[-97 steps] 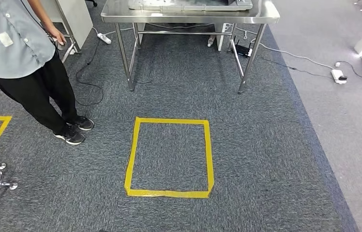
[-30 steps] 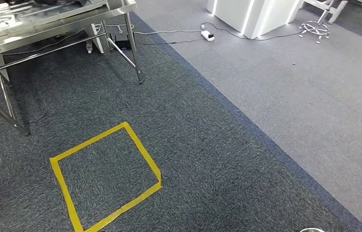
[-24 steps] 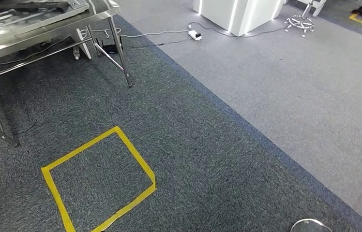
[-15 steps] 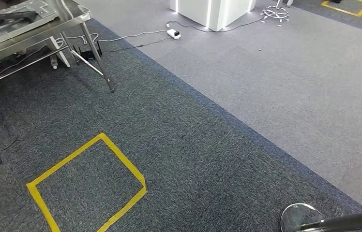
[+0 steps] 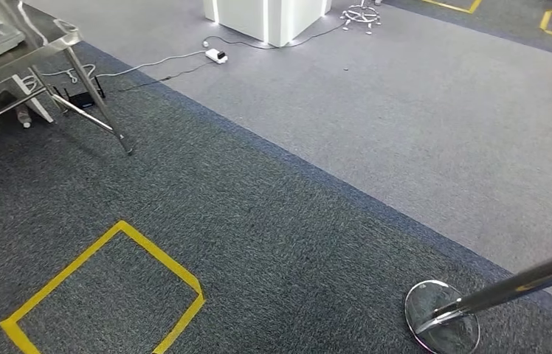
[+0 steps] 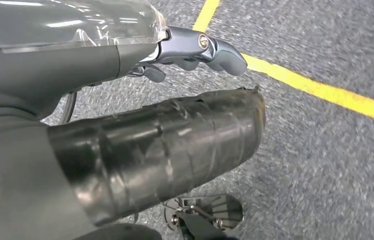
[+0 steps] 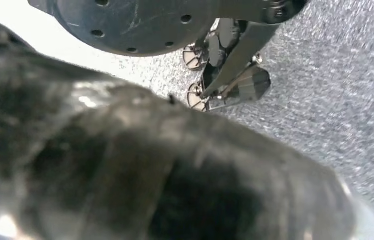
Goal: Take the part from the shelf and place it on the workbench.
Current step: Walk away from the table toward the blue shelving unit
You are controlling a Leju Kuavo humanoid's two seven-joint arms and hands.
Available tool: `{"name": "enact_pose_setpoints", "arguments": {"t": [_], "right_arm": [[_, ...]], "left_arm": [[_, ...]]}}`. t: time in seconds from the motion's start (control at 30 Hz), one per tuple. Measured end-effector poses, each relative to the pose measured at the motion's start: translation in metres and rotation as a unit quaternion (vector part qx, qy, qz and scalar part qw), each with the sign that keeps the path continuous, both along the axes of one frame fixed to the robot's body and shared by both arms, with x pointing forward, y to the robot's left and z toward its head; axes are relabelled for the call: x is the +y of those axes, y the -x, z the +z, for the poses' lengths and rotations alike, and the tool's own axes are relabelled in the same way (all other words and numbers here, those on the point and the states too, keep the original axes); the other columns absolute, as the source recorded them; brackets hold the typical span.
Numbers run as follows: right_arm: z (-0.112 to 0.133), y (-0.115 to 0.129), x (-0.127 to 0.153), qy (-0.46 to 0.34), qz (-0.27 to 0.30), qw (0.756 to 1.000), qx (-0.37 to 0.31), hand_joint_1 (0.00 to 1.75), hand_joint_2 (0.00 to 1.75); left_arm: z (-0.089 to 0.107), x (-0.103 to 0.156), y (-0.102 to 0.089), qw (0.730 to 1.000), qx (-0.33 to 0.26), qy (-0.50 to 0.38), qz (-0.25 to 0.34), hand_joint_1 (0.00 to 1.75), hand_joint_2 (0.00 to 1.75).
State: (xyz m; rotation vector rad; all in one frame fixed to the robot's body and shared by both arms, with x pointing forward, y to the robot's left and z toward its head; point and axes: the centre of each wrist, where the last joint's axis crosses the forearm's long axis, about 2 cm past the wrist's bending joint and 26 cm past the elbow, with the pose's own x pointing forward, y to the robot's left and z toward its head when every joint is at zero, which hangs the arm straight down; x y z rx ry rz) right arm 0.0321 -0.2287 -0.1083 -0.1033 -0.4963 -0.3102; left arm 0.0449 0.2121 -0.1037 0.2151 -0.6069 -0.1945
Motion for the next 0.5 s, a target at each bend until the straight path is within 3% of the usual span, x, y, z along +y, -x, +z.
{"name": "enact_pose_setpoints", "arguments": {"t": [0.5], "right_arm": [[0.0001, -0.0018, 0.0000, -0.001, 0.010, 1.000, -0.002, 0.00, 0.00]], "left_arm": [[-0.0001, 0.0002, 0.0010, 1.000, 0.001, -0.001, 0.001, 0.00, 0.00]]}}
